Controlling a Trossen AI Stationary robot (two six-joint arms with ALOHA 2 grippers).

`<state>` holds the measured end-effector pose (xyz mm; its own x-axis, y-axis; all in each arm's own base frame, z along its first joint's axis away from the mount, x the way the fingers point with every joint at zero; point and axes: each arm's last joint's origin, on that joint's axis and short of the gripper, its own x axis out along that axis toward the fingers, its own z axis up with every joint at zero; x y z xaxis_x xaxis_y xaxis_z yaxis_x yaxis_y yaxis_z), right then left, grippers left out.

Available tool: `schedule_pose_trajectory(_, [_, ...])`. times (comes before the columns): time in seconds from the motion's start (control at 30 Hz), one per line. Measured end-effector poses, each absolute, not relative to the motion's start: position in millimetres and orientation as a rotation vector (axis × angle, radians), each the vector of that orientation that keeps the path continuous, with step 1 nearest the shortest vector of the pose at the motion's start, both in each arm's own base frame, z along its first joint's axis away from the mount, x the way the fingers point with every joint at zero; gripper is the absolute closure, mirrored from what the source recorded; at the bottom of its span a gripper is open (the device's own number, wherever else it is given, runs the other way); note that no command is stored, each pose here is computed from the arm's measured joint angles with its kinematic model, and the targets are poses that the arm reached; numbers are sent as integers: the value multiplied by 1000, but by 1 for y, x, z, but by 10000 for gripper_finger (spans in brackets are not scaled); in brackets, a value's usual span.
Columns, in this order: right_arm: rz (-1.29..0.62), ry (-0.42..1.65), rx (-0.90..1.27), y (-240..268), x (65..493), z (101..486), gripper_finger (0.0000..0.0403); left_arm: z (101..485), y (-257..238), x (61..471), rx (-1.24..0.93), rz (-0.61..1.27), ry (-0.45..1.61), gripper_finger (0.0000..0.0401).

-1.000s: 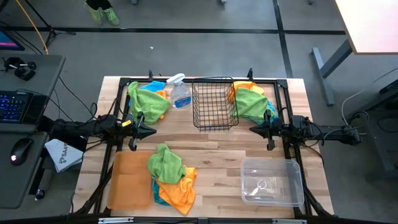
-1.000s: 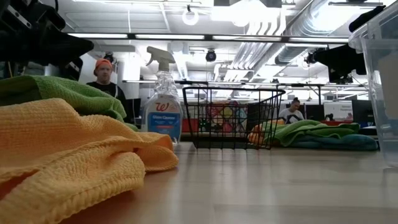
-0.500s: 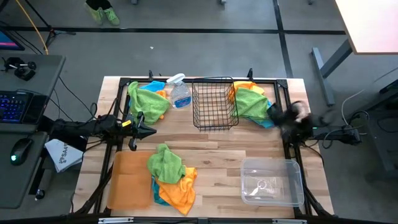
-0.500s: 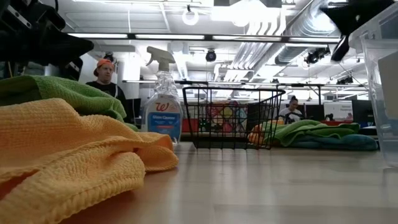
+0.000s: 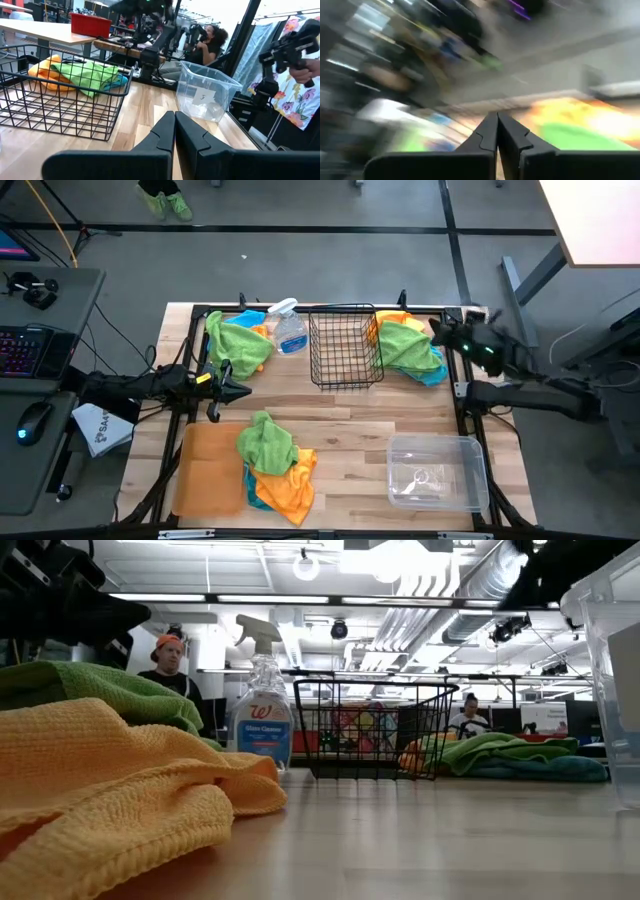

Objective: Sort microfiber towel by color & place in baskets
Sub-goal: Put the top right green towel into the black wire basket

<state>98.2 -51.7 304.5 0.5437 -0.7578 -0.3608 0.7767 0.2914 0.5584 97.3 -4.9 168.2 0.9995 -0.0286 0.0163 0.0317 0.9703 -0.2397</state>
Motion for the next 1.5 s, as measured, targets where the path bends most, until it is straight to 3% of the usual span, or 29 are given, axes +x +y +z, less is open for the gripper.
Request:
schedule_pose_trajectory(0.13, [-1125, 230, 839, -72, 112, 301, 360, 168, -5, 97, -242, -31, -13, 401])
schedule_pose_trajectory(0.27, [-1198, 299, 946, -98, 130, 281, 286, 168, -5, 97, -242, -30, -13, 401])
schedule_pose_trajectory(0.5, [-1349, 358, 1322, -130, 142, 235, 164, 168, -5, 97, -242, -30, -13, 401])
schedule_pose_trajectory(0.6, [-1361, 348, 1350, -139, 148, 229, 146, 168, -5, 97, -242, -31, -13, 401])
schedule_pose_trajectory(0.83, [-1438, 481, 1422, -152, 154, 203, 142, 168, -5, 97, -242, -31, -13, 401])
schedule_pose_trajectory(1.07, [-1493, 469, 1420, -170, 156, 188, 163, 168, -5, 97, -242, -31, -13, 401])
schedule_pose_trajectory(1.17, [-1474, 522, 1372, -173, 156, 183, 215, 168, -5, 97, -242, -31, -13, 401])
schedule_pose_trajectory(1.33, [-1412, 606, 1268, -172, 156, 185, 376, 168, -5, 97, -242, -31, -13, 401])
schedule_pose_trajectory(1.5, [-1264, 526, 1117, -162, 155, 239, 395, 168, -5, 97, -242, -31, -13, 401])
